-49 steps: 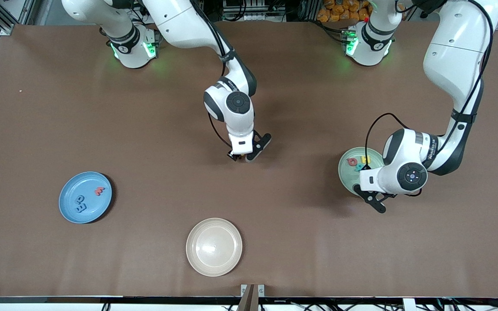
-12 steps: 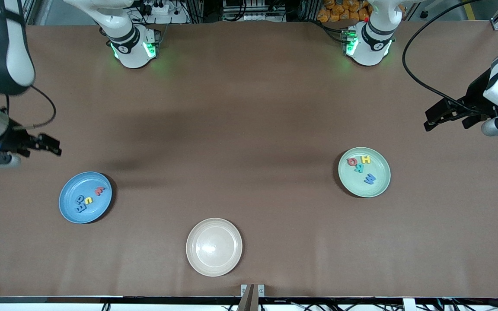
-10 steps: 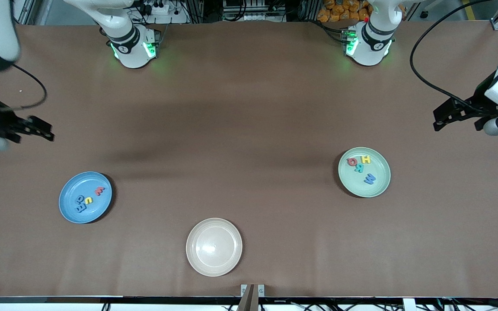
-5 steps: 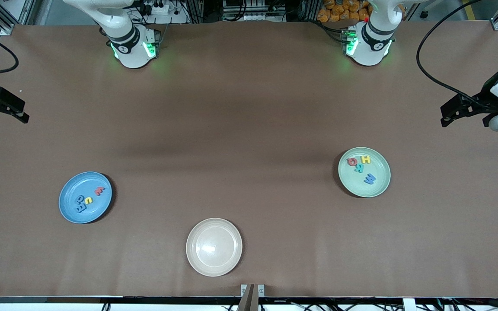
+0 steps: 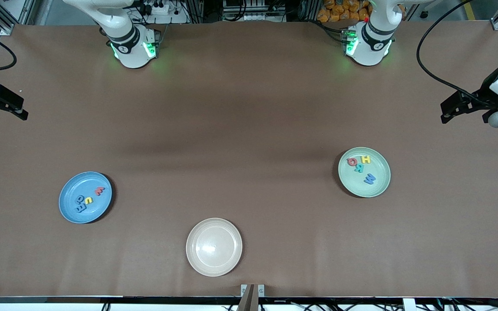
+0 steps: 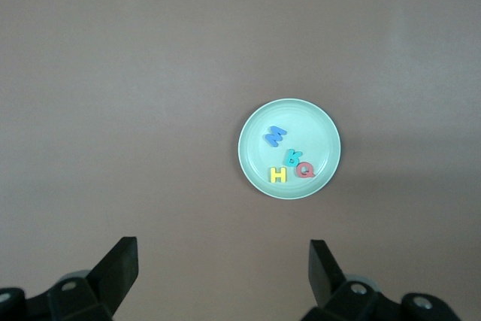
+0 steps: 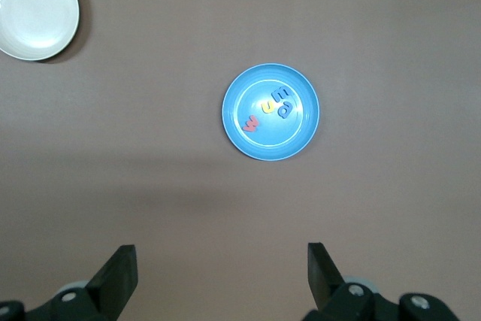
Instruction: Sort upper and lower case letters into plates
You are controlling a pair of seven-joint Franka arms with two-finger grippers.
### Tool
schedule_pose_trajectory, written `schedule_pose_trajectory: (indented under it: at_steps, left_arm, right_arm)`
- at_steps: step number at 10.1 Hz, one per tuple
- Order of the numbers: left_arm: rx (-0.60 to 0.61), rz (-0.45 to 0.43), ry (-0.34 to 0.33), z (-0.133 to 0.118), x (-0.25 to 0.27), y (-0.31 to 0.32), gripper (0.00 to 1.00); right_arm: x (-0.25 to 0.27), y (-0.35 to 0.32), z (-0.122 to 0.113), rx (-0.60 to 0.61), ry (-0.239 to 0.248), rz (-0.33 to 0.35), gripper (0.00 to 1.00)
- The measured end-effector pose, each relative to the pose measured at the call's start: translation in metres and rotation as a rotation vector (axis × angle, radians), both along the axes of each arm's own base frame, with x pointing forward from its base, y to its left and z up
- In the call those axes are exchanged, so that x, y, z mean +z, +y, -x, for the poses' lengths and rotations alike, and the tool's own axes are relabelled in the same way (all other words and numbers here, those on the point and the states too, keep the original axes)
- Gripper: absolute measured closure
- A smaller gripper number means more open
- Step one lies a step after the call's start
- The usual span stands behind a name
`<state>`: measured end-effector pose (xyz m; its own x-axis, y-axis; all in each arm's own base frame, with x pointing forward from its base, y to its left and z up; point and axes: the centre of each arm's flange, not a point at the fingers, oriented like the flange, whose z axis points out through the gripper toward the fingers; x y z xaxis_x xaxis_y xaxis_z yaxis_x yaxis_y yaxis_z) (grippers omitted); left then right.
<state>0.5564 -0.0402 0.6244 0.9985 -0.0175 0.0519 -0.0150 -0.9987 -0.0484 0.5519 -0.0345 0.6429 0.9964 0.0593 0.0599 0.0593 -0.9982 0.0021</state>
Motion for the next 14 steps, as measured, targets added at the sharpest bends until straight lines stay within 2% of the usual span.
schedule_pose_trajectory:
  at_steps: [6,10,14]
  left_arm:
    - [0.002,0.0,0.001,0.002,0.0,0.001,0.0]
    - [0.002,0.002,0.001,0.002,0.0,0.001,0.0]
    - [0.003,0.054,0.005,0.002,0.0,-0.005,0.0]
  right_arm:
    - [-0.004,0.0,0.005,-0.001,0.048,-0.003,0.0]
    - [-0.006,0.0,0.004,0.0,0.05,-0.003,0.0]
    - [-0.011,0.0,0.001,0.0,0.06,-0.003,0.0]
